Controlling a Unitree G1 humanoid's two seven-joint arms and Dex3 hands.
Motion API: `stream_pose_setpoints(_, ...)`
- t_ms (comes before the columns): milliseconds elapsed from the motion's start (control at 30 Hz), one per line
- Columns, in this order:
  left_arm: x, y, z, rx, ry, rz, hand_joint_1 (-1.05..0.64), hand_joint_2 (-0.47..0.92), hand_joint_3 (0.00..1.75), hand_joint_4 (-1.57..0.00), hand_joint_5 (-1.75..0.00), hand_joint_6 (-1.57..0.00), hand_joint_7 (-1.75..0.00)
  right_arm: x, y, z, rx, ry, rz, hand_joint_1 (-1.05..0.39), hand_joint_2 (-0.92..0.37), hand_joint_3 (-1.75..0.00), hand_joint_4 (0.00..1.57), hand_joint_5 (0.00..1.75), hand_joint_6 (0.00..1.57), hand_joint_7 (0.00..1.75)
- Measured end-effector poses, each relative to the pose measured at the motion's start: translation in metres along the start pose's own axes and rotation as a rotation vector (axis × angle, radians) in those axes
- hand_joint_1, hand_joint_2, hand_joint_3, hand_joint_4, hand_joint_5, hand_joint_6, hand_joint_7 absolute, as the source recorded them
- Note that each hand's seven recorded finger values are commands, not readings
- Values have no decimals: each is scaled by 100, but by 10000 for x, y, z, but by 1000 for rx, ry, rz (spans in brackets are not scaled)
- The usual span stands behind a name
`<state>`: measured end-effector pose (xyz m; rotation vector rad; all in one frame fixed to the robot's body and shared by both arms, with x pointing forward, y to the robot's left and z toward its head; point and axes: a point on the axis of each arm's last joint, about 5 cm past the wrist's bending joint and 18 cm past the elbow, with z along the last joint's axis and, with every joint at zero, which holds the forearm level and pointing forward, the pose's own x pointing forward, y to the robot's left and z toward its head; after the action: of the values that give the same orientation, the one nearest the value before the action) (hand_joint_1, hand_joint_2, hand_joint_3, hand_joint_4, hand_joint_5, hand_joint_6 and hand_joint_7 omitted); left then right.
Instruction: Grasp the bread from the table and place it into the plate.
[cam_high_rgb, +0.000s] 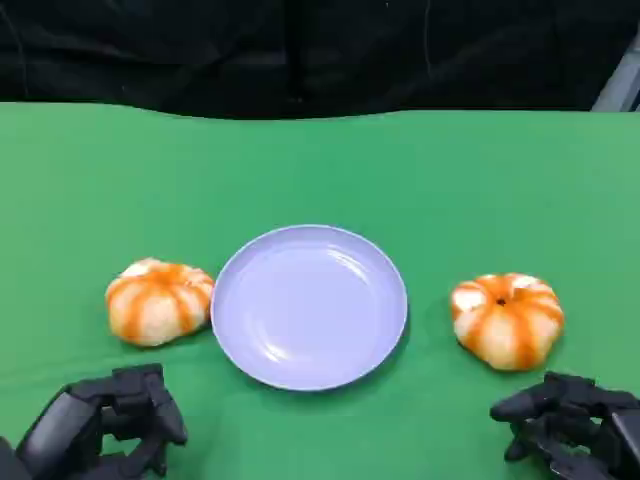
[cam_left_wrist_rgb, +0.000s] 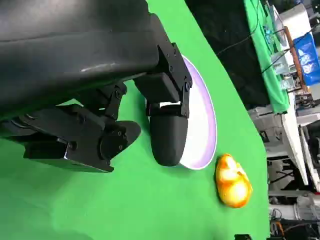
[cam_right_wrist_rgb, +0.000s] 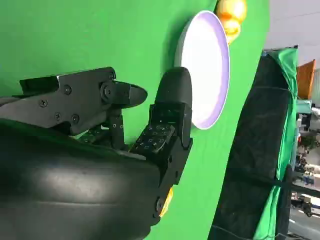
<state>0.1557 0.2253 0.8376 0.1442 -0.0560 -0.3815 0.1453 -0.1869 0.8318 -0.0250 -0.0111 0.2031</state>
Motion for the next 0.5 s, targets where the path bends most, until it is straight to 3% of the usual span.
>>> stream_pose_setpoints(500, 0, 0, 0, 0, 0, 0, 12, 83, 75, -78, -166, -78, -137, 4, -2, -1, 3, -3, 4, 1, -92, -37, 76, 130, 91, 75)
